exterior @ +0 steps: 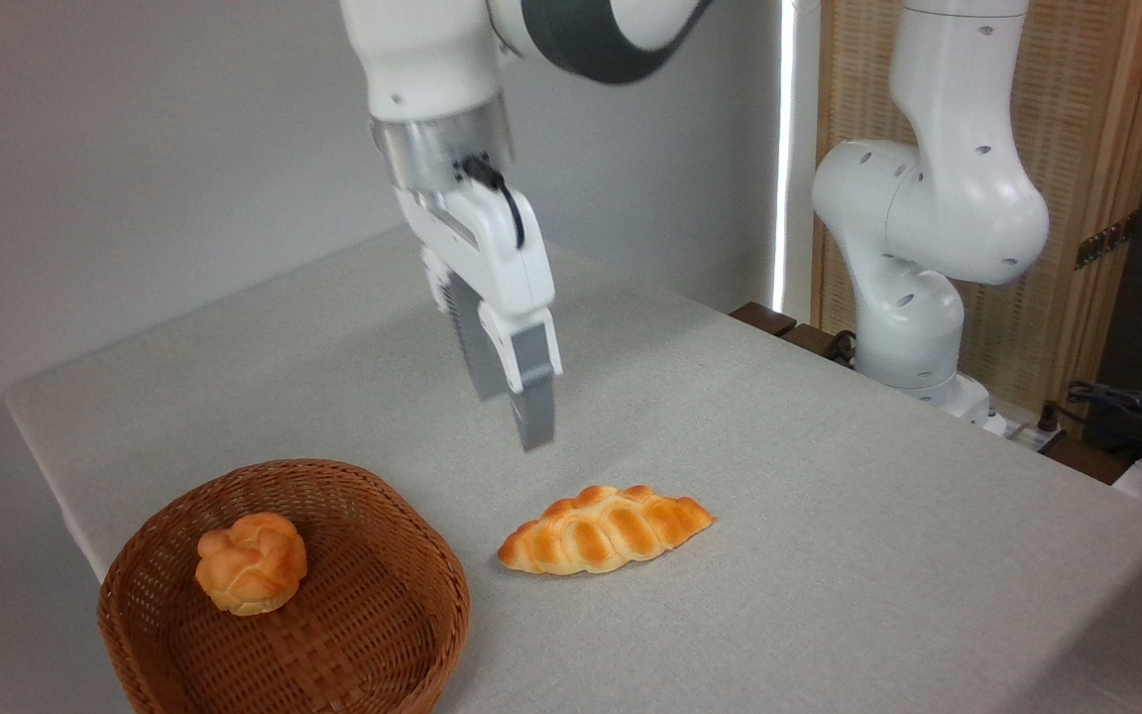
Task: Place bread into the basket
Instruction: 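Lower the open gripper down onto the braided bread loaf, then close the gripper on the braided loaf and lift it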
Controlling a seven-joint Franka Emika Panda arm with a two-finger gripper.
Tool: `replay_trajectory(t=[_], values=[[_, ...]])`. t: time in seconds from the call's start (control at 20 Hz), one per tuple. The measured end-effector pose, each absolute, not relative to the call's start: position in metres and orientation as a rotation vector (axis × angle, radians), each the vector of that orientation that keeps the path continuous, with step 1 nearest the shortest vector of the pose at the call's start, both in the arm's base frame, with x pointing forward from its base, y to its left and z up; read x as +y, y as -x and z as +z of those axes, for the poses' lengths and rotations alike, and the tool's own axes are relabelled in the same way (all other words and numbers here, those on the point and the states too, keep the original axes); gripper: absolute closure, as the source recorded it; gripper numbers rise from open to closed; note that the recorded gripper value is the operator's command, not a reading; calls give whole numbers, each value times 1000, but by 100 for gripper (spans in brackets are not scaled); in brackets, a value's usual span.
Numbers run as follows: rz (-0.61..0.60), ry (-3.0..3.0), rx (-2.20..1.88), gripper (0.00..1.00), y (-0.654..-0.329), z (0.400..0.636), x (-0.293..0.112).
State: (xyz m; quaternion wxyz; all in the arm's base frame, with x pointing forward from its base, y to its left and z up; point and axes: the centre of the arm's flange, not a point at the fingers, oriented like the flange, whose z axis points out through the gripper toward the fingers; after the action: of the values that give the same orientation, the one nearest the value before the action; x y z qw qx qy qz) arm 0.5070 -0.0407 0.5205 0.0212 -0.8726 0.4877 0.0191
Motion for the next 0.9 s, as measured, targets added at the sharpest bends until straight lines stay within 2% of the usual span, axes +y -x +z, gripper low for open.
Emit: replay_trajectory(t=[0.35, 0.7, 0.75, 0.8, 0.85, 0.9], values=[[128, 2538, 1602, 0, -486, 434, -40], [166, 2493, 1635, 0, -474, 402, -39], [160, 2491, 1637, 4, -473, 399, -39], [155, 2489, 1639, 13, -472, 397, -39], [150, 2485, 1641, 32, -472, 395, -39], [146, 2483, 1642, 45, -472, 395, -40]])
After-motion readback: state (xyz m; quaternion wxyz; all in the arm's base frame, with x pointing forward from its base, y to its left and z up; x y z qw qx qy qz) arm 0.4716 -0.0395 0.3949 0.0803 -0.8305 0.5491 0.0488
